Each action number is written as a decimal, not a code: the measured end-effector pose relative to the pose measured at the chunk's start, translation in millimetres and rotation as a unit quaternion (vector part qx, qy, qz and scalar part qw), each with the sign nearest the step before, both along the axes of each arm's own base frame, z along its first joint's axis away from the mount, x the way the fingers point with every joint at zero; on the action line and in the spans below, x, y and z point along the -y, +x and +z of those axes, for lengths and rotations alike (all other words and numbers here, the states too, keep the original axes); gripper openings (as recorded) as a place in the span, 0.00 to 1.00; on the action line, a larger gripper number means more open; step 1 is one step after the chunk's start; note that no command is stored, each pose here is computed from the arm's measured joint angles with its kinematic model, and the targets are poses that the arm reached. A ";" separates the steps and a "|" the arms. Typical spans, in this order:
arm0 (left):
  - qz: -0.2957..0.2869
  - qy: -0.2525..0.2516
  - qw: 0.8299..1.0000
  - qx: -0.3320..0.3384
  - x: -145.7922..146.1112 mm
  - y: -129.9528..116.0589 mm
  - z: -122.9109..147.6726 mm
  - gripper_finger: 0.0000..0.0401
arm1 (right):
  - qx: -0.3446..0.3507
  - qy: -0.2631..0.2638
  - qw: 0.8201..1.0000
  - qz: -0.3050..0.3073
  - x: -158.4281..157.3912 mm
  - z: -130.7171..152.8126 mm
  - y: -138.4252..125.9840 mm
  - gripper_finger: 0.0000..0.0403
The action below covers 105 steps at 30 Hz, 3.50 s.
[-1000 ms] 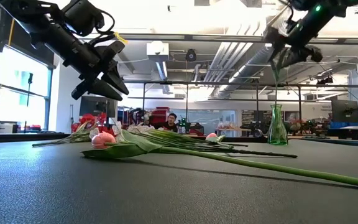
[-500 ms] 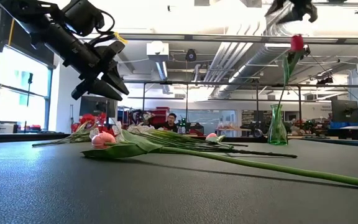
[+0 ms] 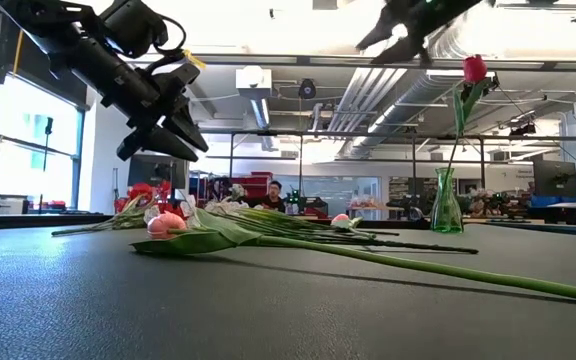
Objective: Sort flowers into vase by color
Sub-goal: Put the top white flowers into the green vase
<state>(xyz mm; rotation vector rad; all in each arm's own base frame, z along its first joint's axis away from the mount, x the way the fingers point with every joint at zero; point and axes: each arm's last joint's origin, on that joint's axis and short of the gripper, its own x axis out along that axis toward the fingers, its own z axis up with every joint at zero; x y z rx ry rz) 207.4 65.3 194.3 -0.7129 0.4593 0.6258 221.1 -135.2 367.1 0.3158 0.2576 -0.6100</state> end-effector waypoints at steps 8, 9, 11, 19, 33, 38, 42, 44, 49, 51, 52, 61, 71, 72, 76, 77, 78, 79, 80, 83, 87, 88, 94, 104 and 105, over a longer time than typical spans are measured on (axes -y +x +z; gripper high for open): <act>-0.020 -0.013 1.000 0.005 4.2 1.4 0.0 0.28 | -0.101 0.014 0.992 0.070 1.6 -56.6 60.4 0.58; -0.021 -0.013 1.000 0.004 5.0 1.6 0.0 0.28 | -0.115 0.016 0.990 0.080 1.5 -64.2 66.2 0.58; -0.022 -0.014 1.000 0.002 5.3 1.5 -0.3 0.28 | -0.146 0.021 0.984 0.102 0.8 -79.2 77.7 0.58; -0.033 0.000 0.999 -0.005 5.3 1.4 -0.5 0.28 | -0.282 0.021 0.944 0.170 7.6 -110.6 129.8 0.58; -0.033 -0.001 0.999 -0.005 5.3 1.3 -0.5 0.28 | -0.401 0.127 0.882 0.212 32.9 -179.7 180.8 0.58; -0.031 0.000 0.999 -0.006 5.2 1.3 -0.5 0.28 | -0.414 0.138 0.878 0.198 43.0 -188.6 176.2 0.58; -0.026 0.004 1.000 -0.007 4.9 1.1 -0.6 0.28 | -0.427 0.163 0.870 0.183 55.8 -193.4 166.0 0.58; -0.021 0.007 1.000 -0.009 4.6 0.9 -0.6 0.28 | -0.432 0.168 0.868 0.180 61.0 -194.1 162.1 0.58; -0.020 0.007 1.000 -0.009 4.5 0.8 -0.7 0.28 | -0.445 0.184 0.858 0.178 70.3 -207.6 157.8 0.55; -0.019 0.006 1.000 -0.009 4.5 0.8 -0.7 0.28 | -0.447 0.196 0.853 0.184 70.4 -213.1 157.6 0.51; -0.018 0.005 1.000 -0.008 4.6 0.8 -0.7 0.28 | -0.449 0.202 0.850 0.187 70.4 -215.6 157.4 0.50; -0.014 -0.005 1.000 -0.010 5.4 0.4 -1.6 0.28 | -0.458 0.205 0.844 0.191 67.0 -225.5 161.2 0.38; -0.005 0.001 1.000 -0.015 5.0 -0.2 -2.0 0.28 | -0.453 0.212 0.847 0.181 66.7 -226.7 162.2 0.28; -0.005 0.001 1.000 -0.015 4.9 -0.2 -2.0 0.28 | -0.449 0.220 0.848 0.176 66.8 -226.2 161.9 0.26; -0.007 0.000 1.000 -0.015 5.1 -0.2 -2.1 0.28 | -0.456 0.212 0.850 0.154 66.3 -219.3 159.4 0.24; -0.007 -0.001 1.000 -0.015 5.3 -0.2 -2.1 0.28 | -0.459 0.208 0.851 0.150 66.0 -216.7 158.2 0.25; -0.007 -0.001 1.000 -0.015 5.3 -0.2 -2.2 0.28 | -0.457 0.205 0.852 0.148 65.4 -212.8 157.5 0.26; -0.008 -0.001 1.000 -0.015 5.3 -0.2 -2.2 0.28 | -0.452 0.201 0.856 0.148 65.5 -208.2 157.3 0.27; -0.008 -0.001 1.000 -0.016 5.3 -0.2 -2.2 0.28 | -0.444 0.198 0.862 0.144 66.1 -202.0 156.6 0.29; -0.009 0.001 1.000 -0.017 5.3 -0.3 -2.3 0.28 | -0.424 0.195 0.872 0.149 66.8 -190.5 155.9 0.35; -0.012 0.008 1.000 -0.021 5.2 -0.4 -2.4 0.28 | -0.408 0.197 0.876 0.165 64.5 -194.4 161.7 0.45; -0.013 0.010 1.000 -0.022 5.2 -0.4 -2.4 0.28 | -0.403 0.196 0.877 0.171 62.8 -196.9 164.8 0.48; -0.014 0.010 1.000 -0.024 5.3 -0.6 -2.6 0.28 | -0.426 0.202 0.860 0.195 45.7 -216.3 174.9 0.53; -0.019 0.020 0.999 -0.029 5.1 -0.8 -2.7 0.28 | -0.461 0.214 0.838 0.196 43.7 -239.6 176.2 0.22; -0.019 0.020 0.999 -0.029 5.0 -0.8 -2.6 0.28 | -0.461 0.218 0.838 0.196 44.9 -239.9 175.4 0.18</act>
